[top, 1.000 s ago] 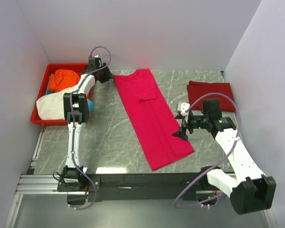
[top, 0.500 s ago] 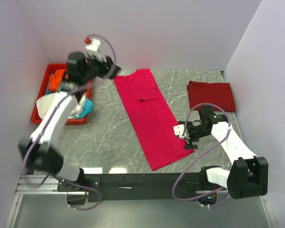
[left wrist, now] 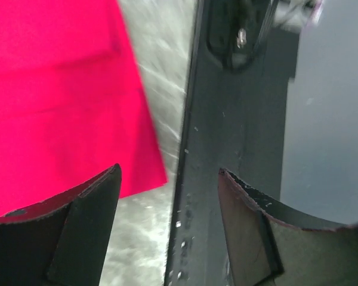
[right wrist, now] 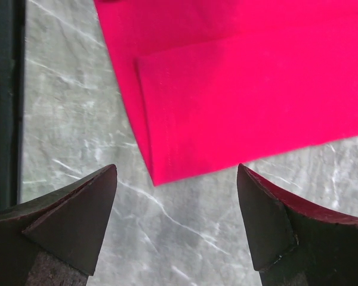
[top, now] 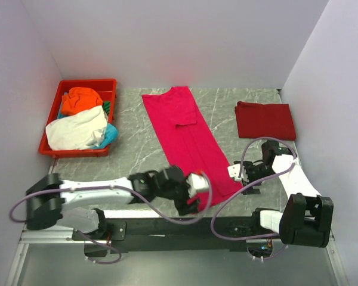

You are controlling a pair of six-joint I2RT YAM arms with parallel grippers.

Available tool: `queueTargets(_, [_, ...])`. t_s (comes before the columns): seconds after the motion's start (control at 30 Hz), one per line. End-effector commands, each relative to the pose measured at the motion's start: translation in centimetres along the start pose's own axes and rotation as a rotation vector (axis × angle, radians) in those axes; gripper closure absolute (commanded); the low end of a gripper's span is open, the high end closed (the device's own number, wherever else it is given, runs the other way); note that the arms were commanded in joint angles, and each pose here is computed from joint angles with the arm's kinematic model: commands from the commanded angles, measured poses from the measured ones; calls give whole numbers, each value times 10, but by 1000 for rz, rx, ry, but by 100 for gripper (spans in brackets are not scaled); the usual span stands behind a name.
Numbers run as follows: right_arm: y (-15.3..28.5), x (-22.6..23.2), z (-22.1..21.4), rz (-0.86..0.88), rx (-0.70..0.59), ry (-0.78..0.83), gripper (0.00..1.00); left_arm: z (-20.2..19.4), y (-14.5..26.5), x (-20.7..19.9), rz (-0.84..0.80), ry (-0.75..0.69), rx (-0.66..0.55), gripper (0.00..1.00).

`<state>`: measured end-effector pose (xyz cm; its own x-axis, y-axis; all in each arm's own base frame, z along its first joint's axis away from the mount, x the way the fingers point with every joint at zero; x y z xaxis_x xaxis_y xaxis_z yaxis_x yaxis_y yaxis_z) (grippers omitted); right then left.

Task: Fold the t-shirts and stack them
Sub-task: Fold the tshirt

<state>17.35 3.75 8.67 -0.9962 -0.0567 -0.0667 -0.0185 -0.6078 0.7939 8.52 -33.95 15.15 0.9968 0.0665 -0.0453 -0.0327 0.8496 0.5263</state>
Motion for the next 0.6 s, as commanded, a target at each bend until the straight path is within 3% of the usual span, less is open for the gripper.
queueTargets(0.0, [-4, 7, 7, 29, -56, 29, 13, -4, -27, -6, 92, -89, 31, 30])
queueTargets(0.23, [-8, 12, 2, 47, -47, 22, 14, -27, -67, -1, 180, -159, 111, 33])
queueTargets(0.47, [-8, 12, 2, 48, -44, 29, 16, -48, -82, 11, 272, -200, 211, 39])
queueTargets(0.57, [-6, 10, 5, 42, -47, 34, 16, -63, -84, 10, 267, -211, 282, 48])
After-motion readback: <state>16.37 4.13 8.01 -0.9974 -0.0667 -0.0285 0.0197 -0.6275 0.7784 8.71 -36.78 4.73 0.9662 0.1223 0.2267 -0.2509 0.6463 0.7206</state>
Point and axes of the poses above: each gripper's point midway between its finger pads, its own y axis back along the fingers, its own x axis along the line the jaws close on, z = x × y, the point moved 3 cm from there along y, back along the fingers, and after that the axes turned 8 degrees about -y, right-handed, at the moved point
